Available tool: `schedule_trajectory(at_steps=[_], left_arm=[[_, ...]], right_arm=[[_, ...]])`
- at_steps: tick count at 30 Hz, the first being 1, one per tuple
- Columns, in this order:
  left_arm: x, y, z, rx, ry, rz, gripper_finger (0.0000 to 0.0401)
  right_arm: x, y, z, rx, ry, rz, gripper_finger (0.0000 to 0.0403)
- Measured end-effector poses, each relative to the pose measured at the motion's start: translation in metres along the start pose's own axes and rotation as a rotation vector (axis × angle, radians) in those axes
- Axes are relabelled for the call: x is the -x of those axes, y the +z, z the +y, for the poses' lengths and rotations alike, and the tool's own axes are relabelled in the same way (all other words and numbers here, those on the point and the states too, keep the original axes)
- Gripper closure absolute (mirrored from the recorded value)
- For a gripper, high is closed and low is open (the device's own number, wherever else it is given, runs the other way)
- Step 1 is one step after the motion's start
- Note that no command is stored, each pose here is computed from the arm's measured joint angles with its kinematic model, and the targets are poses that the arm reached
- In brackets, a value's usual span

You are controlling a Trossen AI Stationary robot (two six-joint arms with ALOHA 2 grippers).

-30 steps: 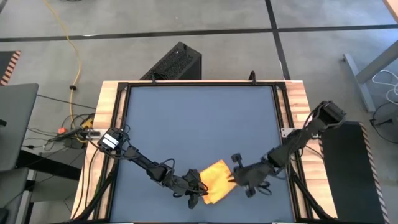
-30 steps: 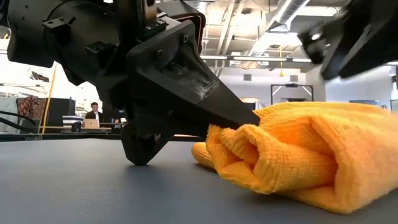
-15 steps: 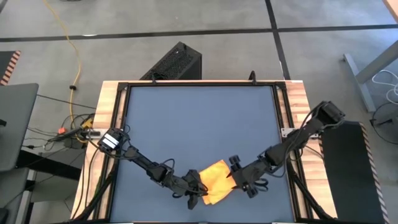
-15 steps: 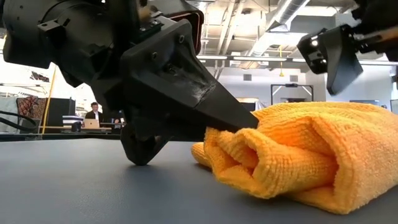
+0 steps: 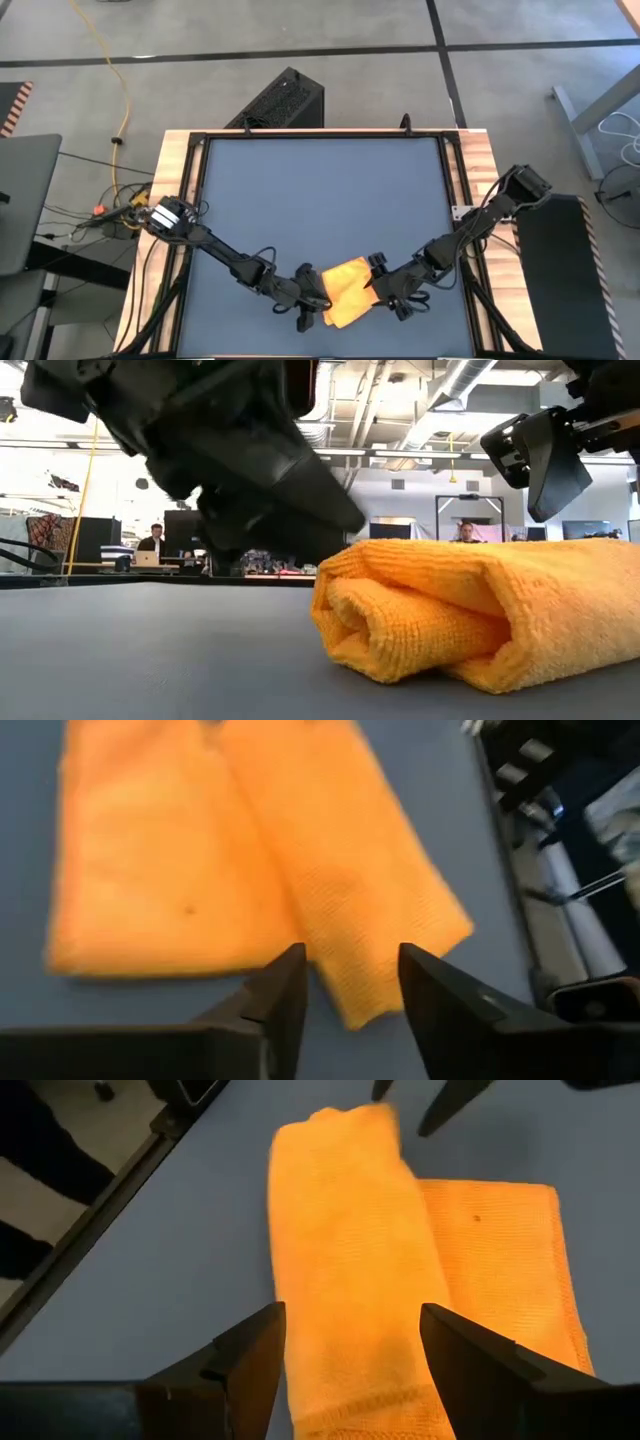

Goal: Roll towel
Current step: Roll the yellow microfiber towel

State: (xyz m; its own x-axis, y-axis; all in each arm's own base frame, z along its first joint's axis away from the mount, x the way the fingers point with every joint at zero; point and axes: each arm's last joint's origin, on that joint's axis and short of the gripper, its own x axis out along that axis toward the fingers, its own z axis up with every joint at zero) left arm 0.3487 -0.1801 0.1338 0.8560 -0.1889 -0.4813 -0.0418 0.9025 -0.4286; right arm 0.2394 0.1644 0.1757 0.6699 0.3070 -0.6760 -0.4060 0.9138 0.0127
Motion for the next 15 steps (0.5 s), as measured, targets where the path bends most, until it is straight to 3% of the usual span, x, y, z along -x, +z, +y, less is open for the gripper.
schedule_trajectory(at_steps=[6,12,15], left_arm=[[0.016,0.015,-0.006,0.017,0.001,0.0,0.0206],[0.017,0.008,-0.011,0.216,-0.01,0.042,0.0193],[0.017,0.005,-0.007,0.257,0.031,0.069,0.0193]], right_arm=[[0.001,-0.001,0.006,-0.057,0.016,0.002,0.0143],[0.002,-0.002,0.014,-0.094,0.034,0.005,0.0143],[0.003,-0.003,0.017,-0.107,0.02,0.0,0.0143]])
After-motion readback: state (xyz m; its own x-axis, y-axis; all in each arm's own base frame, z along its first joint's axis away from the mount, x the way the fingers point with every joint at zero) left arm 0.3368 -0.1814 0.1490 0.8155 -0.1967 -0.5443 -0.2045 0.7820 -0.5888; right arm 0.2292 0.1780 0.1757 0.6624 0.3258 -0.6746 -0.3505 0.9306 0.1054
